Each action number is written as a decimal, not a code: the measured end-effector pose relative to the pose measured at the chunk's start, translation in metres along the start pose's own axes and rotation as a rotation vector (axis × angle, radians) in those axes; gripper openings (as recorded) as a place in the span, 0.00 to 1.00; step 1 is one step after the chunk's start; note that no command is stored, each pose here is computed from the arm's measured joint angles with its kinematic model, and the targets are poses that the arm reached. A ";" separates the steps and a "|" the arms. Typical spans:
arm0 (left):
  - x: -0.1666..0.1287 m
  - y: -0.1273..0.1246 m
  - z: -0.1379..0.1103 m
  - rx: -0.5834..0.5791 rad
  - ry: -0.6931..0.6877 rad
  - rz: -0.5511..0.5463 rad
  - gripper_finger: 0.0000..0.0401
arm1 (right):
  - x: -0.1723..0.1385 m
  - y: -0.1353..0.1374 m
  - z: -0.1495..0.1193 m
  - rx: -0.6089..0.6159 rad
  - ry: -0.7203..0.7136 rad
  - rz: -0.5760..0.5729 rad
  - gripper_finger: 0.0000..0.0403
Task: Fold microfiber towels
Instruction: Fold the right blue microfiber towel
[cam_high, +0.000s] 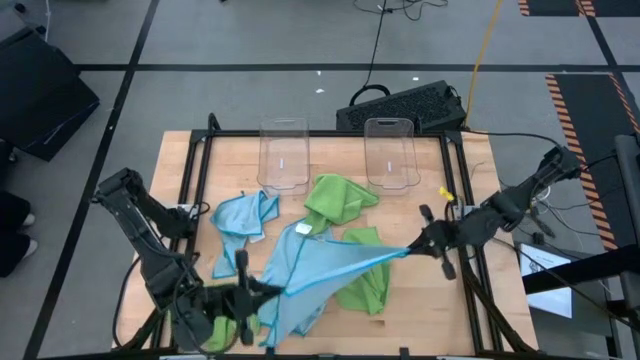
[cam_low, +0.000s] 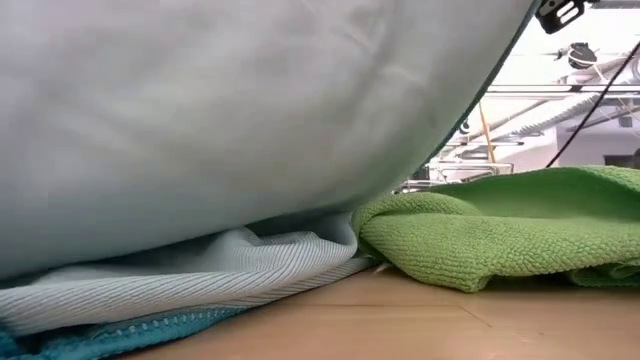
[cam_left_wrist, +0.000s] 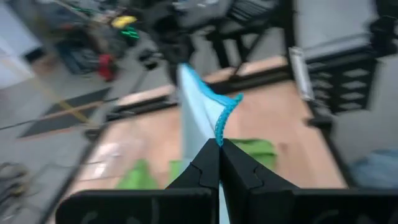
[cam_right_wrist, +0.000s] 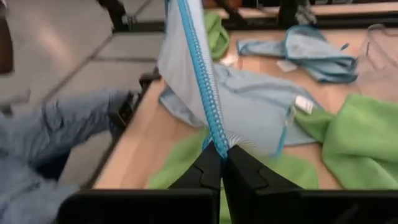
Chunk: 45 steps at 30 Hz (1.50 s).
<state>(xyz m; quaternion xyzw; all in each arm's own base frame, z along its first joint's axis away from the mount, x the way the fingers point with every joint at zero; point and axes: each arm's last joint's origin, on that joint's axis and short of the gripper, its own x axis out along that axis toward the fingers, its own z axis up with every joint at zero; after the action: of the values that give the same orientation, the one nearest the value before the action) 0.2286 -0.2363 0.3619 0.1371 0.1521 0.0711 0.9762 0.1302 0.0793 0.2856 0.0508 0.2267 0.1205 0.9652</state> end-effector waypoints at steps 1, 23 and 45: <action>0.000 0.005 0.002 -0.008 -0.005 0.028 0.01 | -0.004 -0.001 0.002 0.008 -0.018 0.002 0.00; 0.059 0.111 0.007 0.109 0.132 0.423 0.01 | -0.026 -0.044 0.052 -0.352 -0.189 -0.364 0.00; 0.072 0.193 -0.007 -0.127 0.241 0.480 0.01 | 0.010 -0.088 0.025 -0.040 -0.145 -0.602 0.00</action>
<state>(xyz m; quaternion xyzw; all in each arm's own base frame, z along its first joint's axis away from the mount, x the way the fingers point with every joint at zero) 0.2755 -0.0374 0.3913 0.0982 0.2256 0.3258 0.9129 0.1686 -0.0038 0.2903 -0.0292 0.1597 -0.1702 0.9719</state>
